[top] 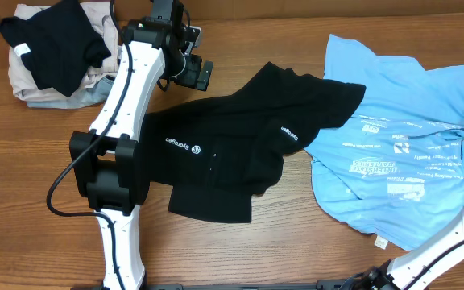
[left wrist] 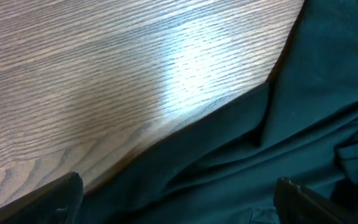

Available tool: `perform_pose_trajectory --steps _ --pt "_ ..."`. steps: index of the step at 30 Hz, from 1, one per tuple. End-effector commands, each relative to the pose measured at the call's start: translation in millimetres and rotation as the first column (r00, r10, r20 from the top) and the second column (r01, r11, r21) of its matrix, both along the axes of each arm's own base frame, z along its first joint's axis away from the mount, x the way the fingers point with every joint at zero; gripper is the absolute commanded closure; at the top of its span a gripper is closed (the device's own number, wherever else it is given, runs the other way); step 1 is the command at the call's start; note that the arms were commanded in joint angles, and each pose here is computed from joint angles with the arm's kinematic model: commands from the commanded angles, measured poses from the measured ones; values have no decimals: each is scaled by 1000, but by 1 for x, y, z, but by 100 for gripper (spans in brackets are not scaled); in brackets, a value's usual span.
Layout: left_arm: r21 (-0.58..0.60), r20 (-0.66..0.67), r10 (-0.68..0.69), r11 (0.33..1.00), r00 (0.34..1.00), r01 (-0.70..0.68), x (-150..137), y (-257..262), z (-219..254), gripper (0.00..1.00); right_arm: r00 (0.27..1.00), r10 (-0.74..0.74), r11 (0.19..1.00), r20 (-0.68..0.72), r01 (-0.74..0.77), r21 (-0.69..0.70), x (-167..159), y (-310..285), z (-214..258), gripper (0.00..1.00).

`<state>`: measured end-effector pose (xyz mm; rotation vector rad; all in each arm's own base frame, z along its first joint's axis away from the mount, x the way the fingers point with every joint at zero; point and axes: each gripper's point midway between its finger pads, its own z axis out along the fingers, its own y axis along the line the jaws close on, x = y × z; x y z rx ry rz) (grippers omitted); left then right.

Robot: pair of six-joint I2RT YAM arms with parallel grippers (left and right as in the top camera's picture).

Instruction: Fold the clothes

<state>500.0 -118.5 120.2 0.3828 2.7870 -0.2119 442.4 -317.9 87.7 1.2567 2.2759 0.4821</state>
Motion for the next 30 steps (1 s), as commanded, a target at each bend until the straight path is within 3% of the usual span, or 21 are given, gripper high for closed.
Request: perform_pose_trajectory --steps 1,4,7,13,18,20,25,30 --pt "4 47 -17 1000 999 17 7 -1 12 0 981 188 979 49 -191 70 19 69 36 21" --pt "2 62 -16 1000 998 16 11 -1 13 0 941 337 932 -42 -327 157 9 130 20 21" --pt "-1 76 -16 1000 997 16 14 -1 15 0 887 441 890 -137 -412 198 3 180 -6 28" --pt "-3 92 -15 1000 996 16 17 -2 16 0 809 527 846 -259 -473 244 -17 231 -45 30" --pt "-5 100 -16 1000 995 16 19 -3 17 0 802 491 866 -340 -407 291 -44 245 -94 30" --pt "-6 108 -15 1000 994 16 22 -3 17 0 807 434 898 -401 -354 260 -55 236 -113 30" --pt "-6 108 -15 1000 994 16 22 -3 16 0 818 111 990 -564 -143 -14 -77 155 -138 25" --pt "-6 108 -15 1000 994 16 22 -3 16 0 880 -121 990 -459 72 -124 -77 74 -136 22"
